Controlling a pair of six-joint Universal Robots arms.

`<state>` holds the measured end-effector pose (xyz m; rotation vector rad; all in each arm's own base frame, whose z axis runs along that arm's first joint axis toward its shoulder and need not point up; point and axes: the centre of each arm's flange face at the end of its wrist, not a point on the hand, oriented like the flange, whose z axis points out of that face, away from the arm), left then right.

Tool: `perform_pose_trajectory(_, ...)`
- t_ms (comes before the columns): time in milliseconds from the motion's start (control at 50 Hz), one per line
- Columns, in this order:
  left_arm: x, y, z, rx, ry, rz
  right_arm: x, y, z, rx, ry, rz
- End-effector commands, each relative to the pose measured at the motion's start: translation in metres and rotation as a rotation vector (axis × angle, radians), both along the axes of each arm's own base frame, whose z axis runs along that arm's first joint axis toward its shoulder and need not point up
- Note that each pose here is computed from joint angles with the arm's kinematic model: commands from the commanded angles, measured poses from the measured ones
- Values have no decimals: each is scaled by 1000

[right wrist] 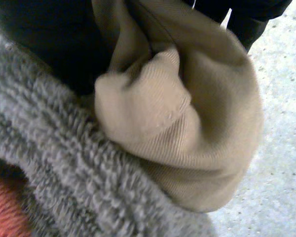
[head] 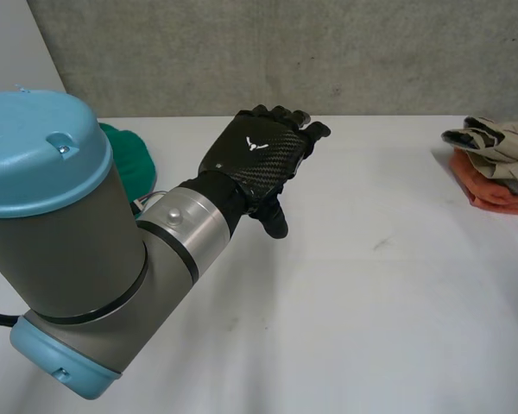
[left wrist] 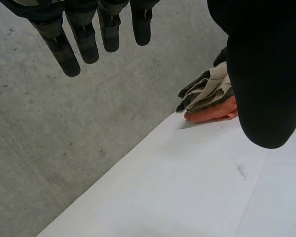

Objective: Fold the laundry.

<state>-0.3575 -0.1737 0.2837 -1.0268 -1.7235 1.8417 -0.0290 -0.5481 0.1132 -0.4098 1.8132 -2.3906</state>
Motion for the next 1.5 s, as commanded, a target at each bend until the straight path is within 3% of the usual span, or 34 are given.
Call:
perform_pose_trajectory(20,-1,4,2,-4,3,-8,-1,14,38,-5,-12,-79)
perform_pose_trajectory(140,-4,11,8,-17,14,-28,-2,38,64,16,17,-111)
perform_pose_trajectory(220,-5,18,12,-23,21,-44,-21,60,88,44,79,-216)
perform_pose_trajectory(280,-3,27,20,-37,37,-59,-45,74,99,103,149,-374)
perform_pose_trajectory(400,3,43,37,-62,74,-100,-66,87,118,207,551,-676)
perform_pose_trajectory(460,10,49,53,-82,116,-124,-61,90,134,180,650,-760)
perform_pose_trajectory(500,16,47,62,-99,140,-113,-37,89,145,131,619,-717)
perform_pose_trajectory(580,32,24,71,-134,156,-26,28,104,177,12,405,-555)
perform_pose_trajectory(640,58,-18,74,-161,156,116,58,122,191,-37,293,-450)
perform_pose_trajectory(660,66,-31,74,-167,154,159,81,136,195,-64,237,-352)
perform_pose_trajectory(680,86,-57,74,-176,149,251,94,142,195,-72,216,-297)
perform_pose_trajectory(780,143,-135,44,-154,92,484,165,186,177,-86,186,-4)
perform_pose_trajectory(900,181,-215,-25,-99,-23,604,226,240,125,45,219,213)
perform_pose_trajectory(1040,197,-262,-112,-76,-281,528,247,270,73,191,364,297)
perform_pose_trajectory(1120,201,-277,-140,-70,-328,493,247,275,61,219,422,302)
perform_pose_trajectory(1280,194,-282,-156,-53,-325,477,241,275,54,247,437,285)
perform_pose_trajectory(1340,180,-275,-151,-55,-311,447,238,273,53,249,437,275)
perform_pose_trajectory(1460,147,-242,-82,-108,-165,399,233,268,60,235,437,220)
perform_pose_trajectory(1500,123,-215,-50,-115,-65,347,231,267,62,233,438,194)
